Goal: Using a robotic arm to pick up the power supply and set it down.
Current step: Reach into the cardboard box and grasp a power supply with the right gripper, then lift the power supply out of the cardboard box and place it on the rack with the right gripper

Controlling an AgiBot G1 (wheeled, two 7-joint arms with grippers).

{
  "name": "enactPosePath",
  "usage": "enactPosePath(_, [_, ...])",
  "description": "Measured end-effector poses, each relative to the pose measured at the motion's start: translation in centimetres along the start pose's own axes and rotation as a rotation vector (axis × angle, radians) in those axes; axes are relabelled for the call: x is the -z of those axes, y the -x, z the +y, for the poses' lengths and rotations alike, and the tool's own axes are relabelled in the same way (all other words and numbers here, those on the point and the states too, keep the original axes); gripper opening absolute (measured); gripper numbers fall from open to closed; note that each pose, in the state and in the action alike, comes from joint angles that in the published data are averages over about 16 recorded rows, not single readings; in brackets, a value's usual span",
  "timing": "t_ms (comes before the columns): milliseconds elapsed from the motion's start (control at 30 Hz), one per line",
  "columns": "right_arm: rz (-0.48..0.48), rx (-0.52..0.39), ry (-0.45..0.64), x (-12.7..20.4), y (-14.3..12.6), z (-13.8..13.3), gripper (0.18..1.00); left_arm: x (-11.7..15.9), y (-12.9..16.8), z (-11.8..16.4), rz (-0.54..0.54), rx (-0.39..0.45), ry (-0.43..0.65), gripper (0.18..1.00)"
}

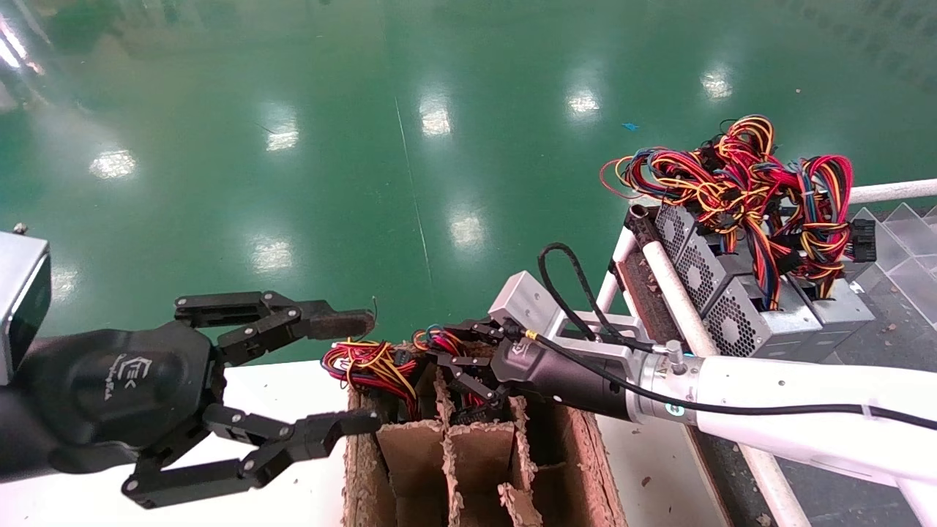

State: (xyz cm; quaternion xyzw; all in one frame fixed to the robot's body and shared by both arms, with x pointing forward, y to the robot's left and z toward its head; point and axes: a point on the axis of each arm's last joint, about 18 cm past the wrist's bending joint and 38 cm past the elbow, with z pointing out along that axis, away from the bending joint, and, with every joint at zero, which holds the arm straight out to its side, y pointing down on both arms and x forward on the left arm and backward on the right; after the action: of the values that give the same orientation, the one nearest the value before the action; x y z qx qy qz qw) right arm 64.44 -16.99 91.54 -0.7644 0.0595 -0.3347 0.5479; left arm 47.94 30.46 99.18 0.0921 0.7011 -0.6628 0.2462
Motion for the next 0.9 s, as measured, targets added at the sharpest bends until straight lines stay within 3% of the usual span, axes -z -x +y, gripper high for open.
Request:
enactPosePath(200, [0.001, 0.001, -0.016, 0.6, 0.1, -0.4, 0.376, 0.0, 0.0, 0.0, 0.0, 0.0, 0.0, 0.661])
enactPosePath(500, [0.036, 0.031, -0.095, 3.5, -0.6, -2.7, 0.28, 0.0, 0.0, 0.0, 0.0, 0.0, 0.0, 0.847])
enactPosePath(900, [0.168, 0.081, -0.318, 13.2, -4.6, -9.3, 0.258, 0.0, 0.0, 0.0, 0.0, 0.0, 0.0, 0.976])
